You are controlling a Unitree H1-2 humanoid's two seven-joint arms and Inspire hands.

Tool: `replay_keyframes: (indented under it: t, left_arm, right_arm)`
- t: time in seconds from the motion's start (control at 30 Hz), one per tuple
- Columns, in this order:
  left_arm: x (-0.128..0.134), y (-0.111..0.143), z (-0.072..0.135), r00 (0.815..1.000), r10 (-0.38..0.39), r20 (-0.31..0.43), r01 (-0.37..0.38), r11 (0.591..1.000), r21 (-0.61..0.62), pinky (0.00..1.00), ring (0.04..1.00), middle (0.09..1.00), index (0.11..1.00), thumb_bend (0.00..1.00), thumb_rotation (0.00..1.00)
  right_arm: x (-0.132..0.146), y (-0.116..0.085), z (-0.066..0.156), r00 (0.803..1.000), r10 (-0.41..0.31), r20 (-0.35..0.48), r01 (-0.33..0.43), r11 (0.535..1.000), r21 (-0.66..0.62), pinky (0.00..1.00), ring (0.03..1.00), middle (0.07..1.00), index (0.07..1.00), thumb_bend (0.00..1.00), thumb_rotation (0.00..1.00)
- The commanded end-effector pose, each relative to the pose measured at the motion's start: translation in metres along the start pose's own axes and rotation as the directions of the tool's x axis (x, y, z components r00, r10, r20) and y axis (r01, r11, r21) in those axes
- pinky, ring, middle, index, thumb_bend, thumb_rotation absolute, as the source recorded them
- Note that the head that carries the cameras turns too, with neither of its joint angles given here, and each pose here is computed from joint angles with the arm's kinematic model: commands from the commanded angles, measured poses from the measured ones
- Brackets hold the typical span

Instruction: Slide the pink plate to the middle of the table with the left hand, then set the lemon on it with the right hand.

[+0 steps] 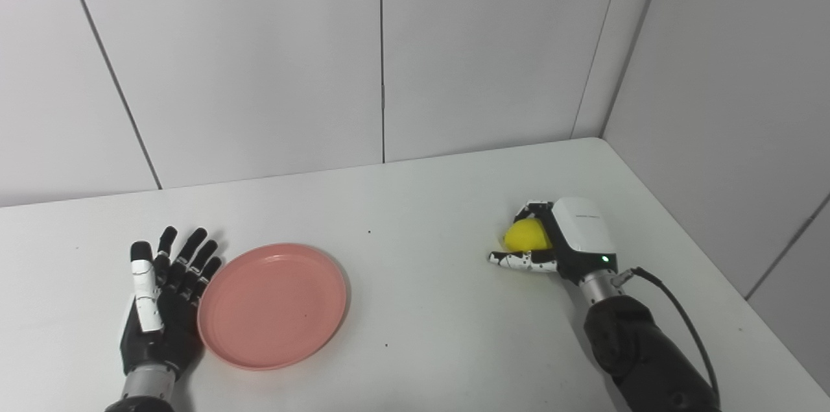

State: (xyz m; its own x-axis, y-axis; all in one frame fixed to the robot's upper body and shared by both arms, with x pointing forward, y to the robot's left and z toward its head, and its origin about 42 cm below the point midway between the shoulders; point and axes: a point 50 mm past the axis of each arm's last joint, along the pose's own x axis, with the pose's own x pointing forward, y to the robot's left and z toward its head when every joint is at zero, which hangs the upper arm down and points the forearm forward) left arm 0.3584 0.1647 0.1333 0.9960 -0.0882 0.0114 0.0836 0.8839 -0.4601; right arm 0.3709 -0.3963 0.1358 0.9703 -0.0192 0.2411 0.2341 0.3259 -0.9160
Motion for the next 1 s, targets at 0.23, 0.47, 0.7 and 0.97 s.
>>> replay_keyframes:
  t: [0.23,0.47,0.7,0.97]
  left_arm:
    - [-0.003,-0.002,-0.012,0.999,0.015,-0.051,-0.016,1.0,-0.009,0.93,0.888,0.885,1.0,0.8,0.83]
    - [-0.005,-0.005,-0.013,0.999,0.008,-0.052,-0.008,1.0,-0.011,0.91,0.887,0.872,1.0,0.78,0.83]
    - [-0.006,-0.011,-0.016,0.998,-0.001,-0.055,0.001,1.0,-0.001,0.9,0.883,0.859,1.0,0.78,0.83]
    - [-0.008,-0.025,-0.021,0.999,-0.001,-0.047,0.001,1.0,-0.007,0.88,0.871,0.854,1.0,0.79,0.81]
  right_arm:
    - [0.018,-0.027,0.025,0.983,-0.064,0.171,0.062,0.998,0.021,0.13,0.172,0.238,0.28,0.64,0.56]
    - [0.027,-0.049,0.046,0.964,-0.11,0.243,0.106,0.994,0.028,0.13,0.178,0.24,0.278,0.63,0.54]
    - [0.036,-0.068,0.06,0.944,-0.147,0.297,0.144,0.989,0.032,0.16,0.199,0.261,0.305,0.63,0.55]
    - [0.041,-0.083,0.073,0.929,-0.159,0.334,0.155,0.987,0.038,0.15,0.188,0.25,0.29,0.64,0.52]
